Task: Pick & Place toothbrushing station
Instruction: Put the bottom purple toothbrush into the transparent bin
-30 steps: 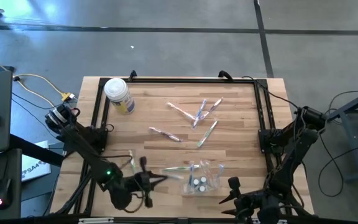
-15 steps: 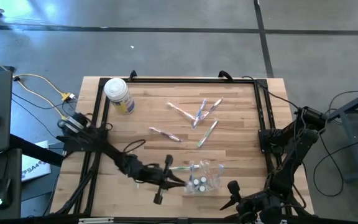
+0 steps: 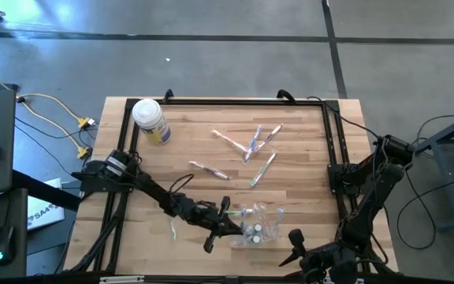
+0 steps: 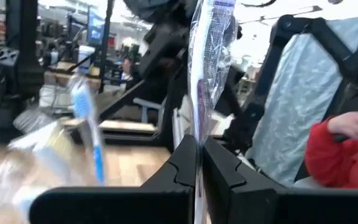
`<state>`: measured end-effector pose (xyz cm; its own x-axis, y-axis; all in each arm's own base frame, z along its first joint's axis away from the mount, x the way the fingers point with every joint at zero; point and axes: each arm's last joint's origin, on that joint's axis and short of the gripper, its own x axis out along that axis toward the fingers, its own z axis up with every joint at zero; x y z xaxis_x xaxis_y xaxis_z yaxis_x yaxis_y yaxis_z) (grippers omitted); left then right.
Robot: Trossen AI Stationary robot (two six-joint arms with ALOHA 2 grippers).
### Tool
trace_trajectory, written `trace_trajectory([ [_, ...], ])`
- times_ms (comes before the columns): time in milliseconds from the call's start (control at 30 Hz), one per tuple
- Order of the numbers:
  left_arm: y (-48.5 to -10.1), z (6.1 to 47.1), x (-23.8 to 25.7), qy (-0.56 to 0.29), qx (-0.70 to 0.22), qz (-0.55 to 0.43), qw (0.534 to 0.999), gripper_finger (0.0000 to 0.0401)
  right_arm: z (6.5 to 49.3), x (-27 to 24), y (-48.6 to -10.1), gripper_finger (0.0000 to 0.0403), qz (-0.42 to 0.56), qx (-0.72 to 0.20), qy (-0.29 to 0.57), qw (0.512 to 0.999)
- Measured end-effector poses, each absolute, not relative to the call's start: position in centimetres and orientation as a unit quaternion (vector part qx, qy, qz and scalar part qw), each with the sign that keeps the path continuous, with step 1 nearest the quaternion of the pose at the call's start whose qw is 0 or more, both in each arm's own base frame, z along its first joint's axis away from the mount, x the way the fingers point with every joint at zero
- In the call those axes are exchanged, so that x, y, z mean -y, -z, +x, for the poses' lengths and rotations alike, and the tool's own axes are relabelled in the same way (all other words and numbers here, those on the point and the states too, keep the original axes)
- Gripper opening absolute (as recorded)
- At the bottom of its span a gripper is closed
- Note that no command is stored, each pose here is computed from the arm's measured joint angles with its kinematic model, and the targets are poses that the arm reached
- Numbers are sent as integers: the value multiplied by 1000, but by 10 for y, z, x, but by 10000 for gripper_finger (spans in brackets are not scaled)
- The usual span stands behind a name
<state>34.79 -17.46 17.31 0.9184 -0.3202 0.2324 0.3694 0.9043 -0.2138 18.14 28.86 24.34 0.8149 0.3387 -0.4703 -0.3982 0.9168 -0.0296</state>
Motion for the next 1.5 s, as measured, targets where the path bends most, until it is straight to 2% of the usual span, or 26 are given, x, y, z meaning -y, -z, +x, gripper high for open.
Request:
trace_trajectory([
  [567, -154, 348, 181, 194, 55, -144, 969, 3, 181, -289, -243, 146, -52, -237, -191, 951],
  [900, -151, 349, 180, 197, 54, -111, 973, 3, 181, -289, -243, 146, -54, -237, -191, 951],
  [1200, -134, 350, 180, 207, 79, -132, 966, 3, 181, -289, -243, 146, -54, -237, -191, 951],
  [1500, -133, 351, 179, 211, 78, -132, 965, 4, 180, -289, -243, 146, -54, -237, -193, 951],
])
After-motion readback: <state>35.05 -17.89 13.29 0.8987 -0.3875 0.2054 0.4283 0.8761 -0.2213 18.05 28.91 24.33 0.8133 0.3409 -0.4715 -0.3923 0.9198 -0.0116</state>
